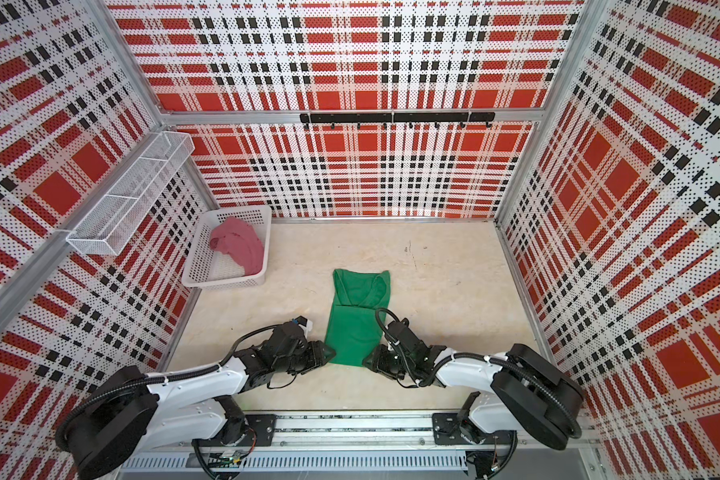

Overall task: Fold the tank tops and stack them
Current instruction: 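Grasp the near edge of the green tank top with both grippers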

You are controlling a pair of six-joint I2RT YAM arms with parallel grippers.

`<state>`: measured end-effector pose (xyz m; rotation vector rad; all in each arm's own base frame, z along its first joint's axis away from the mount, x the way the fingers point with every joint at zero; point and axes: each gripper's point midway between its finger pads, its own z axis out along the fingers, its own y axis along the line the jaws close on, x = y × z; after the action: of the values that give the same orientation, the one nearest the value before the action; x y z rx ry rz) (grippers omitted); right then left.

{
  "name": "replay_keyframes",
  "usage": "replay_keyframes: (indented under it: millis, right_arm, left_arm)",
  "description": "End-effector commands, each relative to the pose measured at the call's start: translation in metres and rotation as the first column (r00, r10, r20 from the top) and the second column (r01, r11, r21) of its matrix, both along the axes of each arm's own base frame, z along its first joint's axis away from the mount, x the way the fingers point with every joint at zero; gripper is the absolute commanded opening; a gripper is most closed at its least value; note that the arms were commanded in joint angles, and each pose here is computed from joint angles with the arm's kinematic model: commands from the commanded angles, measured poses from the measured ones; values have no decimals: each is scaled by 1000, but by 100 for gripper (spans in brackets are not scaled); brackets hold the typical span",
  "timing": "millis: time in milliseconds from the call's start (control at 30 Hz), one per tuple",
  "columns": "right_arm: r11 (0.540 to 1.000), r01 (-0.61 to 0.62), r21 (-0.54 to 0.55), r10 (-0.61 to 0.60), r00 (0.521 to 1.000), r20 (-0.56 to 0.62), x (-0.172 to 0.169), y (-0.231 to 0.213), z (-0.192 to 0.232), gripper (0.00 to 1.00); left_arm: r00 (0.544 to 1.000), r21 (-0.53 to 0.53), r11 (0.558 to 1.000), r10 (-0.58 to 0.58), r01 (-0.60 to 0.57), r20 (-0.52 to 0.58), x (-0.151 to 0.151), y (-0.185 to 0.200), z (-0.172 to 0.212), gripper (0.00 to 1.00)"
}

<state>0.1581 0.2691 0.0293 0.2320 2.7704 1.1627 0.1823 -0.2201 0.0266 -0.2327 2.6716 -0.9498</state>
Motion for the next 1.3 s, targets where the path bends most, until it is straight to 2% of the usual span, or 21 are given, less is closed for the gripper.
replay_keyframes:
  millis: [0, 200, 400, 500, 600, 700, 800, 867, 1033, 1167, 1267]
  right_arm:
    - [999, 17, -44, -18, 999, -30, -7, -8, -15, 40]
    - [999, 14, -50, -15, 999, -36, -7, -8, -16, 38]
    - [998, 7, -65, -9, 999, -33, -7, -8, -17, 36]
    - [998, 11, -67, -13, 999, -30, -6, -9, -17, 32]
    - [998, 7, -69, -9, 1000, -27, -6, -8, -17, 26]
    - [998, 4, -67, -6, 1000, -19, -5, -7, -13, 12]
    - [996, -19, -85, 19, 1000, -2, -3, -6, -6, 1]
    - [993, -39, -109, 40, 999, 12, -2, -7, -1, 0]
    - [982, -104, -158, 114, 992, 52, 1, -6, 22, 0]
    - [943, -165, -289, 209, 970, 128, 16, -13, 53, 0]
    - [924, -193, -330, 258, 952, 166, 30, -15, 73, 0]
  left_arm:
    - [985, 277, 960, -5, 53, -172, -42, 52, -50, 58]
    - [984, 322, 945, 5, 54, -177, -43, 60, -52, 61]
    - [983, 360, 931, 9, 59, -185, -44, 63, -56, 57]
    - [982, 382, 922, 14, 59, -187, -45, 65, -58, 49]
    - [982, 392, 918, 15, 62, -191, -46, 66, -60, 35]
    - [985, 386, 921, 16, 53, -173, -41, 61, -56, 21]
    - [990, 348, 937, 26, 25, -142, -33, 53, -46, 9]
    - [992, 307, 952, 30, 9, -122, -30, 46, -38, 0]
    - [997, 211, 977, 51, -36, -65, -20, 32, -9, 0]
    - [997, 138, 987, 76, -80, 33, 2, 18, 36, 0]
    - [992, 123, 989, 76, -87, 97, 21, 10, 62, 0]
